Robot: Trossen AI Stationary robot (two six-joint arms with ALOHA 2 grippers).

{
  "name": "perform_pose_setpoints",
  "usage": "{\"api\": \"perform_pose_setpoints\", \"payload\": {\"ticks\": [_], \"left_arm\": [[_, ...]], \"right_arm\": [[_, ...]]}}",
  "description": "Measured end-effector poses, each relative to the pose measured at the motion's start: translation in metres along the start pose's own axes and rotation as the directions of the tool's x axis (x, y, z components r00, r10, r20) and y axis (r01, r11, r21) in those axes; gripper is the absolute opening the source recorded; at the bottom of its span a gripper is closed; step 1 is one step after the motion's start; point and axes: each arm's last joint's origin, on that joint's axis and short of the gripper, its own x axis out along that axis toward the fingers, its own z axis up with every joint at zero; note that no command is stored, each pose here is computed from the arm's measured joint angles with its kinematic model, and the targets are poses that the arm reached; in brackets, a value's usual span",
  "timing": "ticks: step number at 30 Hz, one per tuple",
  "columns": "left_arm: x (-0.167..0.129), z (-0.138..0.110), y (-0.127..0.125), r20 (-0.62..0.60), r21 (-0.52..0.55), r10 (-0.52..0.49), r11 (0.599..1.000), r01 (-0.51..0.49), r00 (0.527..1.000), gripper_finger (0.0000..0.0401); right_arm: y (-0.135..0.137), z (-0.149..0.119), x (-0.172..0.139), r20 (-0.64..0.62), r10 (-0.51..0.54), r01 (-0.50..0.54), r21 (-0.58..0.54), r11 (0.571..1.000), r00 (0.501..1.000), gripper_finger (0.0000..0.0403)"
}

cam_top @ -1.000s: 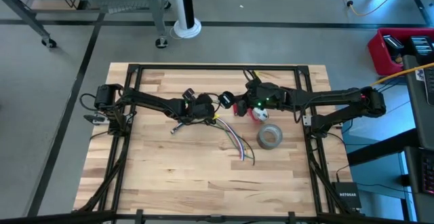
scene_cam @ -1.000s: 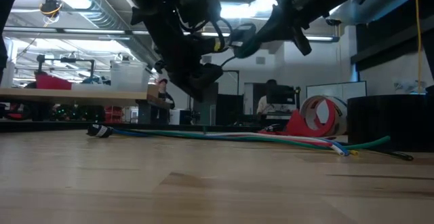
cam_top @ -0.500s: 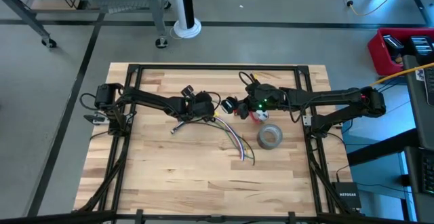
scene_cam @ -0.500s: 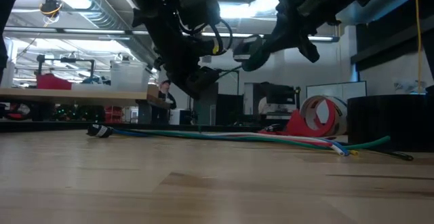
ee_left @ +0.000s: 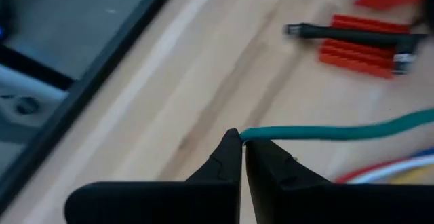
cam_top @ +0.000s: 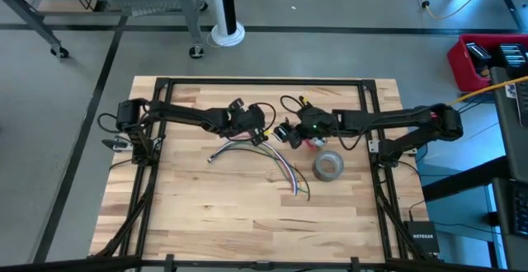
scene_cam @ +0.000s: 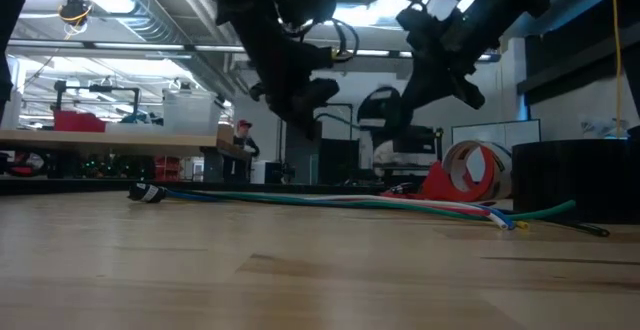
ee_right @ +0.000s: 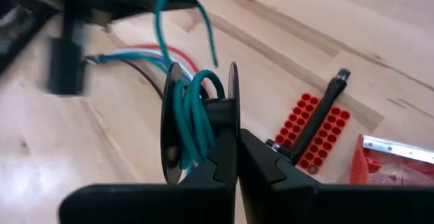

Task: Coil cords
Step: Coil green wire onto the spool

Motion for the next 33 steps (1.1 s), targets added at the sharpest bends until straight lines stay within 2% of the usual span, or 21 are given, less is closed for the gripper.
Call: {"api": "perform_pose_setpoints", "payload": {"ticks": [4, 8, 12, 19, 26, 30, 33], "left_arm": [[0.003, 0.003, 0.006, -0.042, -0.029, -0.073, 0.997, 0.072, 0.996, 0.0000], [0.008, -0.003, 0.018, -0.122, -0.072, -0.058, 0.996, 0.049, 0.991, 0.0000], [0.012, -0.003, 0.025, -0.137, -0.147, -0.075, 0.988, 0.055, 0.988, 0.0000], [0.015, 0.006, 0.027, -0.092, -0.290, -0.249, 0.933, 0.213, 0.964, 0.0000], [0.010, 0.017, 0.027, -0.104, -0.329, -0.421, 0.869, 0.369, 0.901, 0.0000], [0.009, 0.013, 0.036, -0.203, -0.341, -0.418, 0.878, 0.337, 0.885, 0.0000], [0.012, 0.008, 0.048, -0.276, -0.370, -0.440, 0.869, 0.328, 0.855, 0.0000]], "right_arm": [[-0.002, -0.004, 0.010, -0.032, -0.029, 0.029, -0.007, 1.000, 0.999, 0.0004], [-0.002, -0.005, 0.012, -0.033, -0.030, 0.029, -0.007, 1.000, 0.999, 0.0004], [-0.001, -0.003, 0.012, -0.023, -0.022, 0.022, -0.005, 1.000, 1.000, 0.0004], [-0.001, -0.003, 0.012, -0.004, -0.041, 0.041, -0.007, 0.999, 0.999, 0.0004], [-0.004, -0.003, 0.012, 0.018, -0.098, 0.098, -0.011, 0.995, 0.995, 0.0004], [-0.008, -0.005, 0.011, 0.032, -0.167, 0.168, -0.018, 0.986, 0.985, 0.0004], [-0.008, -0.005, 0.011, 0.032, -0.173, 0.174, -0.019, 0.985, 0.984, 0.0004]]}}
